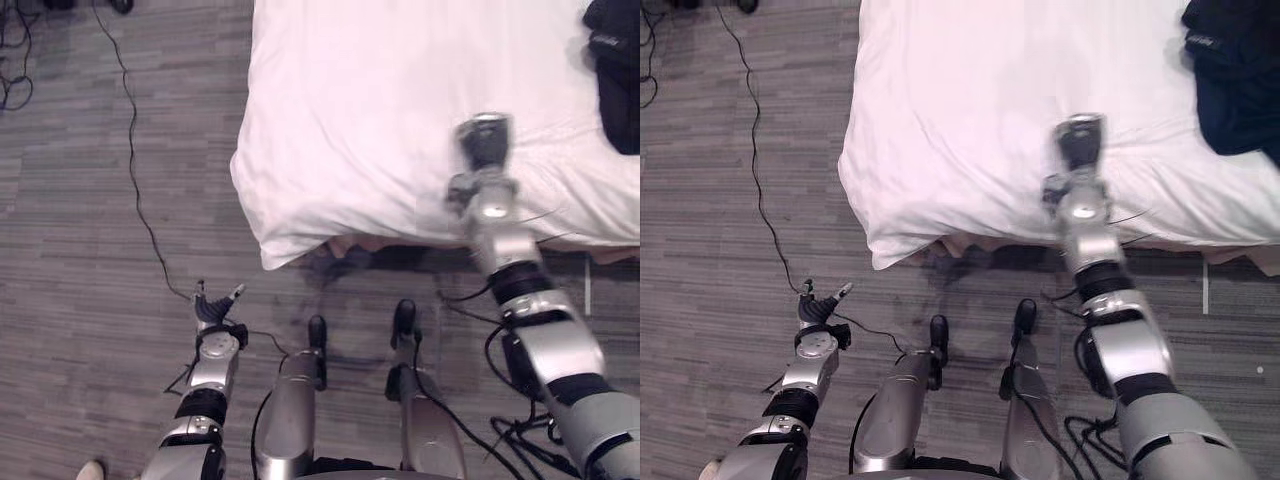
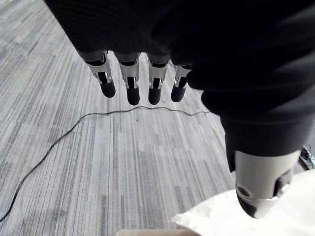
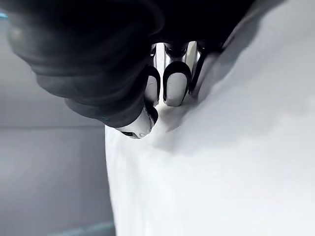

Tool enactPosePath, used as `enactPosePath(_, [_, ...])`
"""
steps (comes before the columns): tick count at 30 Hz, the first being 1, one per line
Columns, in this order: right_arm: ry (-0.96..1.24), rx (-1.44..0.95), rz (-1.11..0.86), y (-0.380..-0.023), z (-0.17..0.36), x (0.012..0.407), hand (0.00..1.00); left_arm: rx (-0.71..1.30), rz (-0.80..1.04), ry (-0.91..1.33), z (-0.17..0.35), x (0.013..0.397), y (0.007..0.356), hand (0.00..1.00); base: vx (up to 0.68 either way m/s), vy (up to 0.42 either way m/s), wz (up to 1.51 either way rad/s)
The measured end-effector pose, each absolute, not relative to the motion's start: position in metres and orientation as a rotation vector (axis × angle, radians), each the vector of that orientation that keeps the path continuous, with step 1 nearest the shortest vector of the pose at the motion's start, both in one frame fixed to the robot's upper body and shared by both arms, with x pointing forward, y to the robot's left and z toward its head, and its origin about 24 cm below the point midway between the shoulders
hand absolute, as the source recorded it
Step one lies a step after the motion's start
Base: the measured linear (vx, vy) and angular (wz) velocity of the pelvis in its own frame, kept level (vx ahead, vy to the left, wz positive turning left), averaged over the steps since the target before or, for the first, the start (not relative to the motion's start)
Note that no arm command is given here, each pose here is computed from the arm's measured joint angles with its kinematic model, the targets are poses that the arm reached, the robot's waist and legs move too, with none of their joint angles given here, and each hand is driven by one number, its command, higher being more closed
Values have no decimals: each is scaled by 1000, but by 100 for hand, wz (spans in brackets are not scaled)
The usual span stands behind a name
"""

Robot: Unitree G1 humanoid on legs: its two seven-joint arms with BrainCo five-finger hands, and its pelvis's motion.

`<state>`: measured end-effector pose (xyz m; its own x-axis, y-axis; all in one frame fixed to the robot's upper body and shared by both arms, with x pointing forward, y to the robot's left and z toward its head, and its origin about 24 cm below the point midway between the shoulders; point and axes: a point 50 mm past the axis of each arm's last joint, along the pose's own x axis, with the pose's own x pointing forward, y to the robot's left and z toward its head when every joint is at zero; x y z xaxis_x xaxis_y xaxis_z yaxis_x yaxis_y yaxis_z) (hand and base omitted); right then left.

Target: Tidy the bed and pick cloth on bed and put in laundry

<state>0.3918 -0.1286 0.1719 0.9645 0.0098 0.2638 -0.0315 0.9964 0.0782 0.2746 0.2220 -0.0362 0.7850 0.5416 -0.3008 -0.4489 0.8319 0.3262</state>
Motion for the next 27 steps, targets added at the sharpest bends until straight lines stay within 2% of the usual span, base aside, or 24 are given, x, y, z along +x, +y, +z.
enactPosePath(2, [-206, 176, 246, -77, 154, 380, 100, 240, 529, 400, -38, 274, 218, 0, 59, -73, 4])
enactPosePath(3, [-132, 228, 413, -36, 138, 366, 100, 232, 522, 395, -38, 273, 215, 0, 78, -86, 15])
enactPosePath(4, [-74, 267, 516, -10, 124, 352, 100, 231, 512, 388, -37, 274, 212, 0, 68, -60, 19])
enactPosePath(6, [-13, 366, 633, 19, 111, 331, 100, 236, 489, 378, -37, 273, 208, 0, 61, -21, 20])
enactPosePath(8, [-38, 432, 672, 27, 120, 324, 100, 235, 481, 392, -41, 269, 209, 0, 54, 20, 5])
enactPosePath(10, [-135, 526, 649, 18, 143, 327, 100, 225, 483, 415, -47, 262, 209, 0, 33, 64, -11])
enactPosePath(13, [-352, 690, 450, -41, 181, 346, 100, 205, 484, 441, -53, 256, 206, 0, 1, 78, -17])
enactPosePath(19, [-652, 837, 29, -151, 230, 361, 100, 188, 490, 444, -56, 252, 207, 0, -33, 35, -24])
enactPosePath(22, [-750, 799, -116, -195, 246, 356, 100, 194, 452, 420, -51, 261, 198, 0, -78, 0, -11])
enactPosePath(27, [-743, 631, -241, -229, 257, 356, 100, 132, 415, 366, -38, 277, 178, 0, -128, -34, -1])
